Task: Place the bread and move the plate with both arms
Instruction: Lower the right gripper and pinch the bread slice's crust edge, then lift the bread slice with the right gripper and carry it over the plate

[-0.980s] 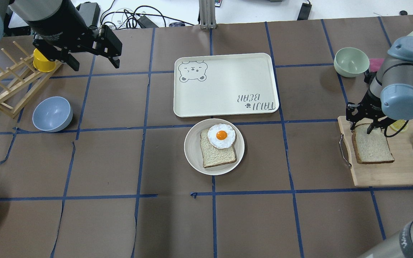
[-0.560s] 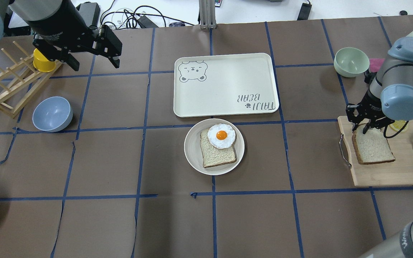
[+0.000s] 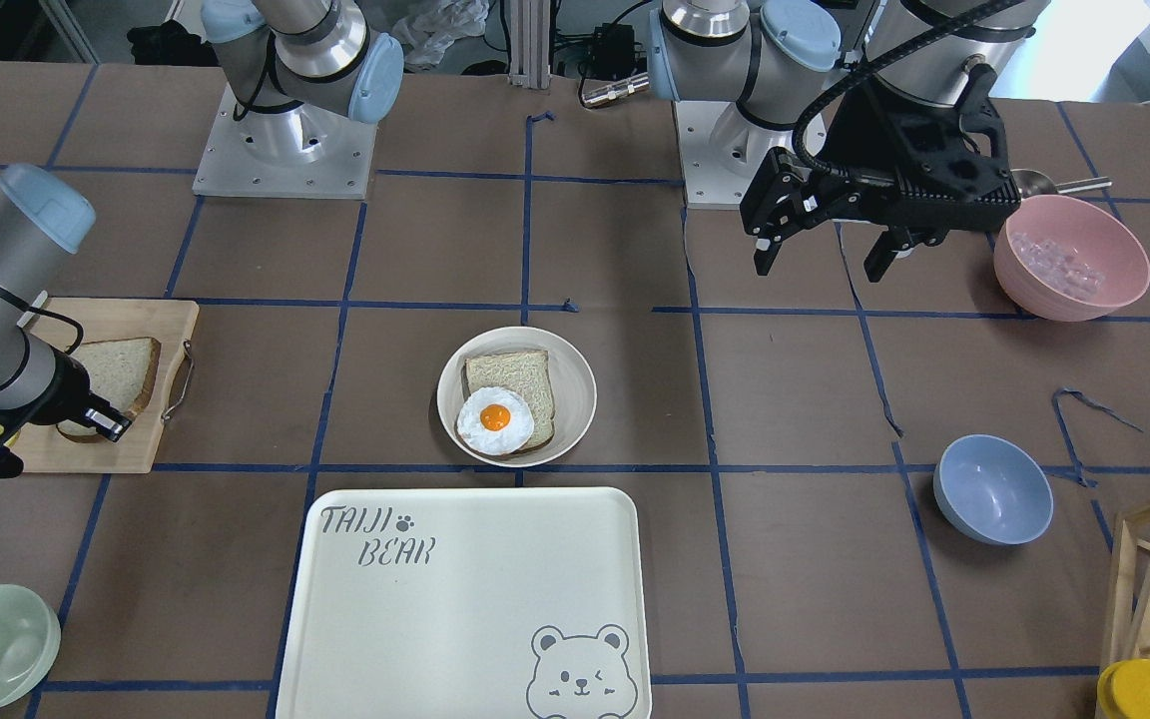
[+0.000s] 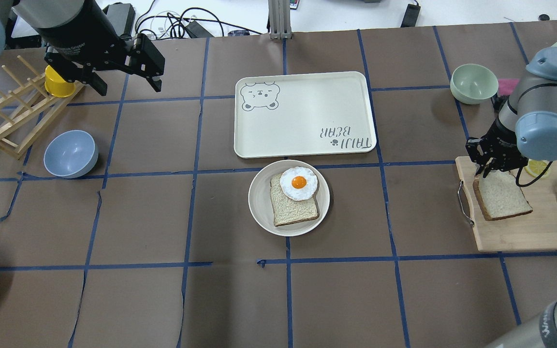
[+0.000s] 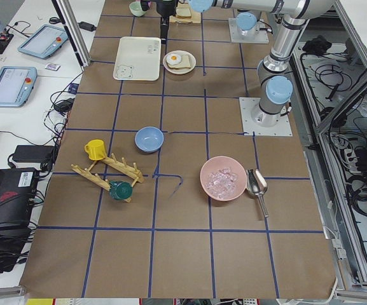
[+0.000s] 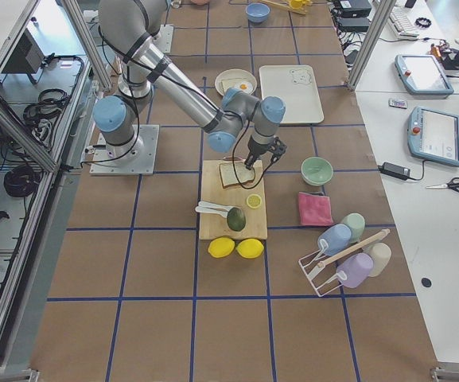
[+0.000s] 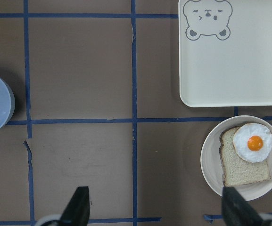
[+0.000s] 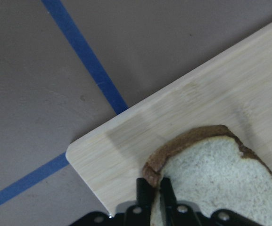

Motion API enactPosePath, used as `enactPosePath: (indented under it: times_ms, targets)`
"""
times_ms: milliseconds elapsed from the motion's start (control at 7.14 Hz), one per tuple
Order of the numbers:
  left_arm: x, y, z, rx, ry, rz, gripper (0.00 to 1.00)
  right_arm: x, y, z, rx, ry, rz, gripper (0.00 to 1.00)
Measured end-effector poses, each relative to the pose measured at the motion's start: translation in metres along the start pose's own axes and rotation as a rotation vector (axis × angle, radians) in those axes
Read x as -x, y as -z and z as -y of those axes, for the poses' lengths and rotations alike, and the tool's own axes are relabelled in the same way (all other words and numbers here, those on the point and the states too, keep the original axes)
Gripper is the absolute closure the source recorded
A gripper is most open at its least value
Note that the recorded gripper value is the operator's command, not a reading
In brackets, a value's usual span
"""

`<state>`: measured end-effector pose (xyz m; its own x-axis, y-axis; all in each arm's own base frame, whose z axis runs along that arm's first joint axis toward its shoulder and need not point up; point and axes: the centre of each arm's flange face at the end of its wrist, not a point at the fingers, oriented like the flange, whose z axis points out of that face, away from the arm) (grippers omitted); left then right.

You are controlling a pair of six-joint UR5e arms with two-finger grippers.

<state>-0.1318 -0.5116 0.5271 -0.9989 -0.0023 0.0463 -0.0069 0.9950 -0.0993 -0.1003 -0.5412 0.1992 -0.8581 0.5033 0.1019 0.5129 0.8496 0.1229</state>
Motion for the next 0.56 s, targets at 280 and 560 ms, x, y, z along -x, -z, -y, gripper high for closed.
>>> enactPosePath:
  times_ms: [280, 560]
  targets:
    - [0.0, 0.0, 0.0, 0.0, 0.0, 0.0, 0.0, 0.0, 0.018, 0.001, 0.007, -0.015, 0.011, 1.0]
    - [0.0, 0.0, 0.0, -0.001, 0.0, 0.0, 0.0, -0.002, 0.054, 0.004, 0.058, -0.012, 0.006, 1.0]
